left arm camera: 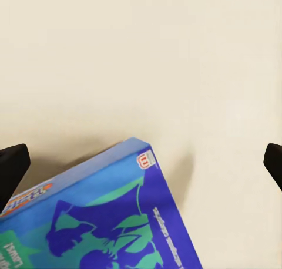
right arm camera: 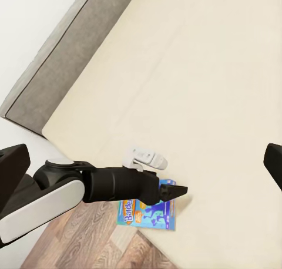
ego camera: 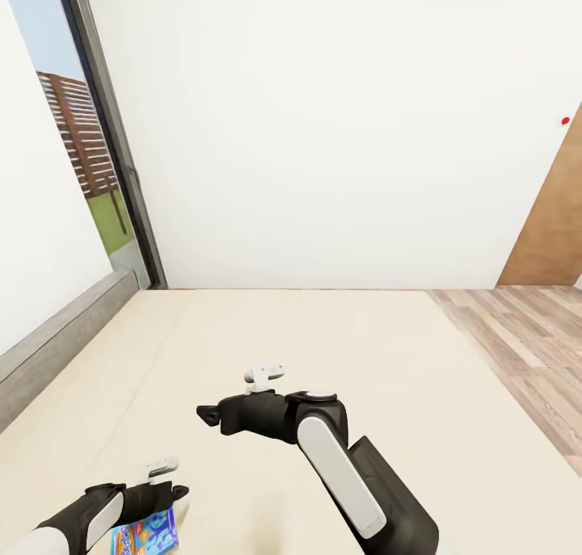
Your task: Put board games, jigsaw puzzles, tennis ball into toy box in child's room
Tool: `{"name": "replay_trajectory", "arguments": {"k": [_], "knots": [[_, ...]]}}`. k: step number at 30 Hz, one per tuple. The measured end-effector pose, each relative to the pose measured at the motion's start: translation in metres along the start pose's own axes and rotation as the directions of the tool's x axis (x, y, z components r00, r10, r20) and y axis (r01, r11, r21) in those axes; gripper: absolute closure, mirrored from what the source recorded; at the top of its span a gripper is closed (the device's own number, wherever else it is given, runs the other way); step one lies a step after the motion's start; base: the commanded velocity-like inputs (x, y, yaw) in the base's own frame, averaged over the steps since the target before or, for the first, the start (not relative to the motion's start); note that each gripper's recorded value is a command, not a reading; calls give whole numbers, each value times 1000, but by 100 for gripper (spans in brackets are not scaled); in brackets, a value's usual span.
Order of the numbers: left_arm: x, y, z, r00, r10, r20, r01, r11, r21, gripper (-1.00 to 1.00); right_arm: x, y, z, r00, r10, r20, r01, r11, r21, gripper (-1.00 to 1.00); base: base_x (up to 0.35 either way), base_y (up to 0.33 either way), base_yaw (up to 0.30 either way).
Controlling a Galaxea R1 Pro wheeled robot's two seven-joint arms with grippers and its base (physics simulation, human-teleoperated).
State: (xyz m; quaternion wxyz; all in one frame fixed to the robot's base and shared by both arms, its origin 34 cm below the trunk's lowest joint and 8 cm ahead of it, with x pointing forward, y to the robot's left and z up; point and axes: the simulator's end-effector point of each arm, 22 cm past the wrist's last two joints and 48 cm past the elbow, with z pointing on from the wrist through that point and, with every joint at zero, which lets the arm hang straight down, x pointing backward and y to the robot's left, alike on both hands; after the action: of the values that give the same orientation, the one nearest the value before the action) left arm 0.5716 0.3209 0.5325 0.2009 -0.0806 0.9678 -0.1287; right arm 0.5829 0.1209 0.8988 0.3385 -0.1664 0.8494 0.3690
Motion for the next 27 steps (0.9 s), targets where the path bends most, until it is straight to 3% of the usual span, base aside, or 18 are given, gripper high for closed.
{"name": "replay_trajectory", "arguments": {"k": [20, 27], "knots": [[1, 0, 0, 1000, -3, -3, 3, 1000, 0, -100, 0, 0, 0, 1000, 0, 0, 0, 1000, 0, -100, 0, -13, 0], [13, 1, -1, 998, -26, -58, 26, 1000, -2, -100, 0, 0, 0, 1000, 0, 0, 0, 1000, 0, -100, 0, -1, 0]]}}
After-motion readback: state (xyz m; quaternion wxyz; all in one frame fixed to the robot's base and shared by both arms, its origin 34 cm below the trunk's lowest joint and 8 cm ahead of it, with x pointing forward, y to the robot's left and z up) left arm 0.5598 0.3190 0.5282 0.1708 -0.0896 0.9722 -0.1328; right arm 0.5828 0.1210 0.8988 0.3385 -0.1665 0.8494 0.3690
